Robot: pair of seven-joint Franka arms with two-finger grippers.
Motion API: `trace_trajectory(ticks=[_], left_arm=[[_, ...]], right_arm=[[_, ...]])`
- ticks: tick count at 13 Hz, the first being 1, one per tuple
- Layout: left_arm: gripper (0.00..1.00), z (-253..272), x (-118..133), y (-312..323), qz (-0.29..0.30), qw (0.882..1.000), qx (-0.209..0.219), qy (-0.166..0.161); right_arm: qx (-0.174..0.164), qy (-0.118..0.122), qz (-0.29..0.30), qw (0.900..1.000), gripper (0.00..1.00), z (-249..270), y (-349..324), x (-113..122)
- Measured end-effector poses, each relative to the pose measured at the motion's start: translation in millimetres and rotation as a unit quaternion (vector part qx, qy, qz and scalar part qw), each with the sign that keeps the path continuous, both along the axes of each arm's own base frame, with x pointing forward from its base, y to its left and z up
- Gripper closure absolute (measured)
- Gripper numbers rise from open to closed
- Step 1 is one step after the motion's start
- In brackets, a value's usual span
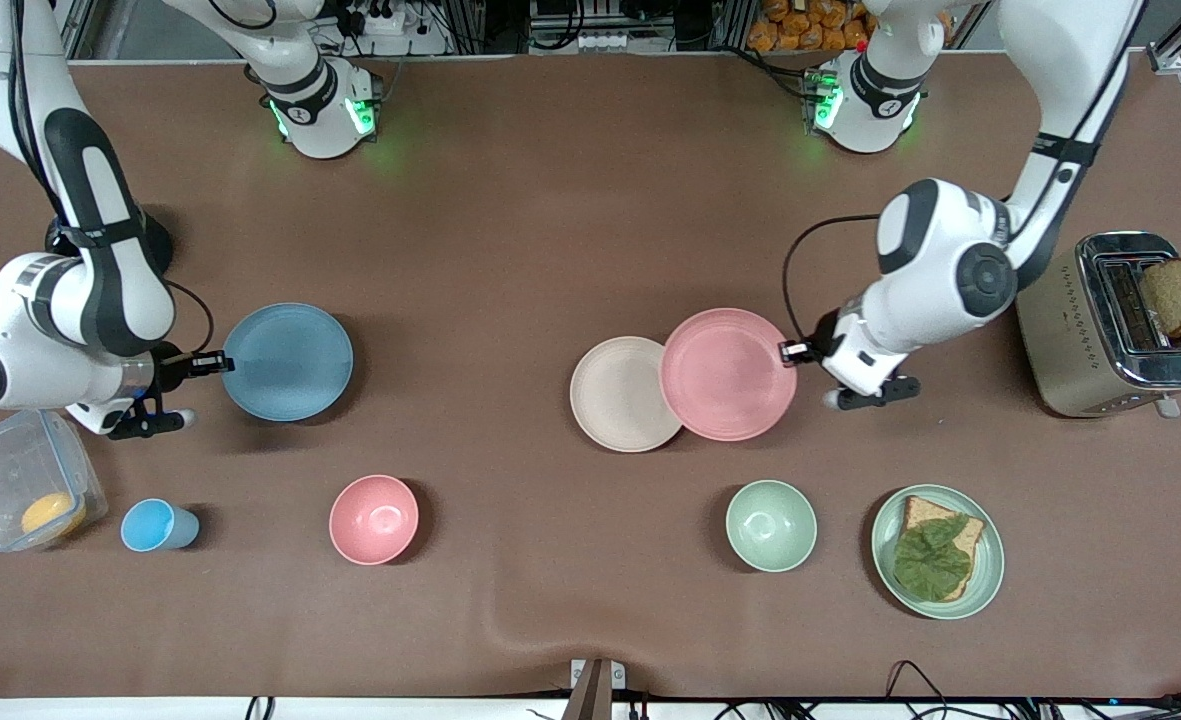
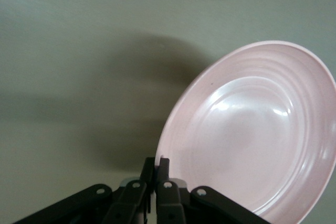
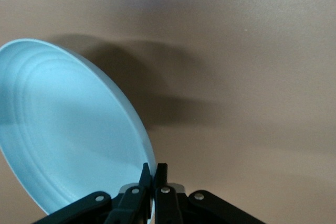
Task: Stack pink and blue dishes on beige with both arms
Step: 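Lower the pink plate onto the beige plate while the right gripper holds the blue plate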
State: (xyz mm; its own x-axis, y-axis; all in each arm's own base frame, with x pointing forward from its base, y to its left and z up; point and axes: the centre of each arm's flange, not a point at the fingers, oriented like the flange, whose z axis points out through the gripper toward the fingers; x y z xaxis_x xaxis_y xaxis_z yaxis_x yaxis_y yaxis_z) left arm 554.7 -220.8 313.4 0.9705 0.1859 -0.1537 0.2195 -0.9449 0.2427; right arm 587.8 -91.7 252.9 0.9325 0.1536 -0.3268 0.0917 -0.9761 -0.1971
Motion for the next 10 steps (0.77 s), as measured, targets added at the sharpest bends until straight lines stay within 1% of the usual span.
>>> trace_trajectory(ticks=[2, 5, 8, 10], left_arm=[[0.95, -7, 0, -18, 0.003, 1.000, -0.007, 0.001], [0.95, -33, 1, -49, 0.008, 1.000, -0.024, -0.001], [0.95, -61, 1, -74, 0.002, 1.000, -0.023, 0.002], [0.95, -75, 4, -79, -0.002, 1.000, -0.022, -0.002]], right_arm=[[0.002, 0.002, 0.002, 1.000, 0.96, 13, 0, 7], [0.004, 0.004, 0.004, 1.000, 0.96, 30, -1, 15], [0.006, 0.006, 0.006, 1.000, 0.96, 38, 0, 18], [0.007, 0.008, 0.007, 1.000, 0.96, 44, 1, 21]])
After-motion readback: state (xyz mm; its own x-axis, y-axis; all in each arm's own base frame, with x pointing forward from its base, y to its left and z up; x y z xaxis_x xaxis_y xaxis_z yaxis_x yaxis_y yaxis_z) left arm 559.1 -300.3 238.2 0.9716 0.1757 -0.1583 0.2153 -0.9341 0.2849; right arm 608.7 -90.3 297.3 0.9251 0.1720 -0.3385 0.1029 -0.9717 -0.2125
